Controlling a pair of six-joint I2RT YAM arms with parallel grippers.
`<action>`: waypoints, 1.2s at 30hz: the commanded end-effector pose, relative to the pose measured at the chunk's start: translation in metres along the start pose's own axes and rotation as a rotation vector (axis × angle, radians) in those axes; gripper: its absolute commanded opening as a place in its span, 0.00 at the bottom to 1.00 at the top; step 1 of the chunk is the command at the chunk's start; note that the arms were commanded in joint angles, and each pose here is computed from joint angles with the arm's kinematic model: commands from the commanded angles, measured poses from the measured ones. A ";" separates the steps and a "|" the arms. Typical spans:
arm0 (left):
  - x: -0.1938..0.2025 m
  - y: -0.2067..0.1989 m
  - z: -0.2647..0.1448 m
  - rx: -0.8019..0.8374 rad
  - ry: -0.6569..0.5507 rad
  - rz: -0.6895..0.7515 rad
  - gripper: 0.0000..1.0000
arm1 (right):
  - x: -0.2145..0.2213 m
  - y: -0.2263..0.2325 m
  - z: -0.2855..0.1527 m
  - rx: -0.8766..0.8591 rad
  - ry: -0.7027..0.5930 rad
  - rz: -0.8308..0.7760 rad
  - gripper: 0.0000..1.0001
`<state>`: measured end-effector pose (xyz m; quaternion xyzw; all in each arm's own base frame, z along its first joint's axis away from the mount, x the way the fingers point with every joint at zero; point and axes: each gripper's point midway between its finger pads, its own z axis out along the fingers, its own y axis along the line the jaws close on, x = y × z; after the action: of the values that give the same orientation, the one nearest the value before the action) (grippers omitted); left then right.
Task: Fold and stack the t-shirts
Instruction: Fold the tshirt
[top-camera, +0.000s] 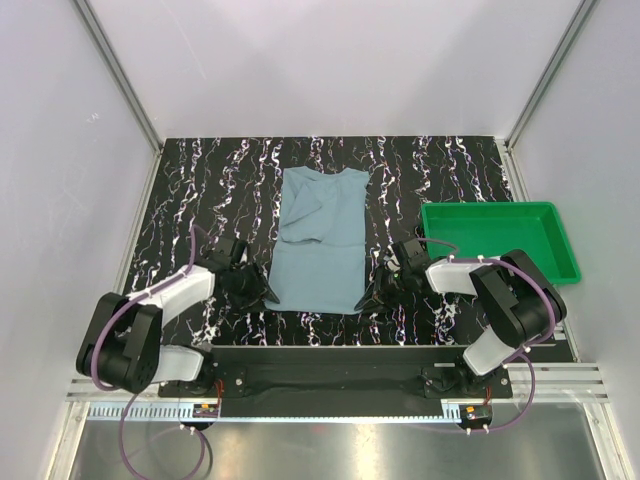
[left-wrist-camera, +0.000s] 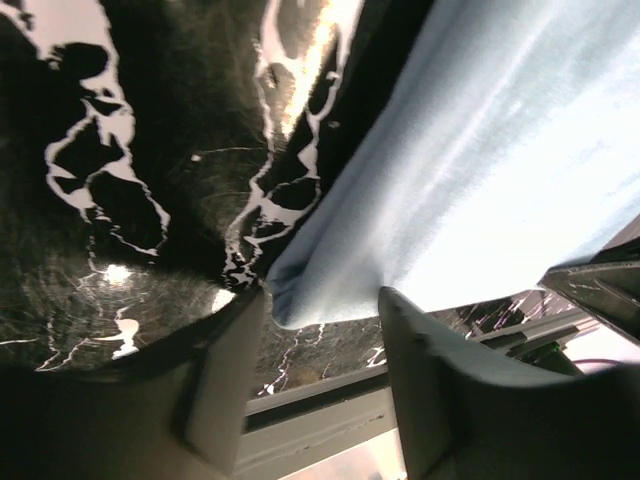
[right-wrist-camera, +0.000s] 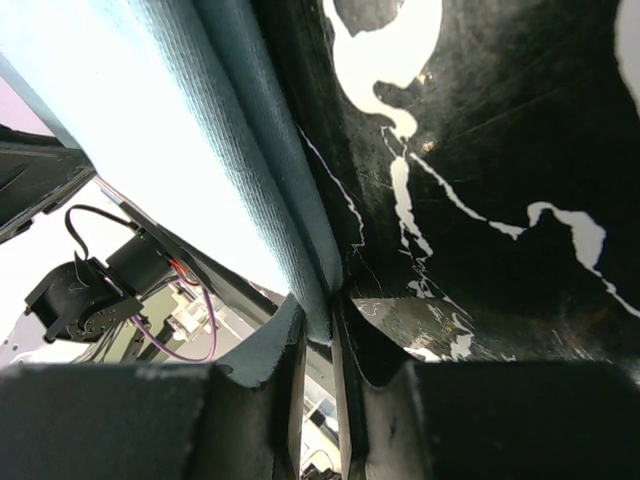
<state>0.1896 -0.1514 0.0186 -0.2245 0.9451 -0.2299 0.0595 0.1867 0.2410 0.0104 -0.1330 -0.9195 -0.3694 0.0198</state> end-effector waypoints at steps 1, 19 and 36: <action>0.005 0.055 0.015 -0.214 -0.012 0.005 0.44 | -0.008 -0.045 0.008 0.189 -0.065 -0.013 0.20; -0.001 0.008 -0.043 -0.105 -0.120 0.158 0.00 | 0.003 0.003 -0.055 0.178 -0.090 -0.161 0.00; -0.082 -0.104 -0.130 -0.051 -0.268 0.322 0.10 | -0.076 0.112 -0.136 0.119 -0.264 -0.230 0.00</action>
<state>0.2385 -0.1559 0.1673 -0.1232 0.9552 -0.1999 0.1800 0.2390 0.2231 0.1571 -0.0704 -0.9401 -0.3194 -0.0957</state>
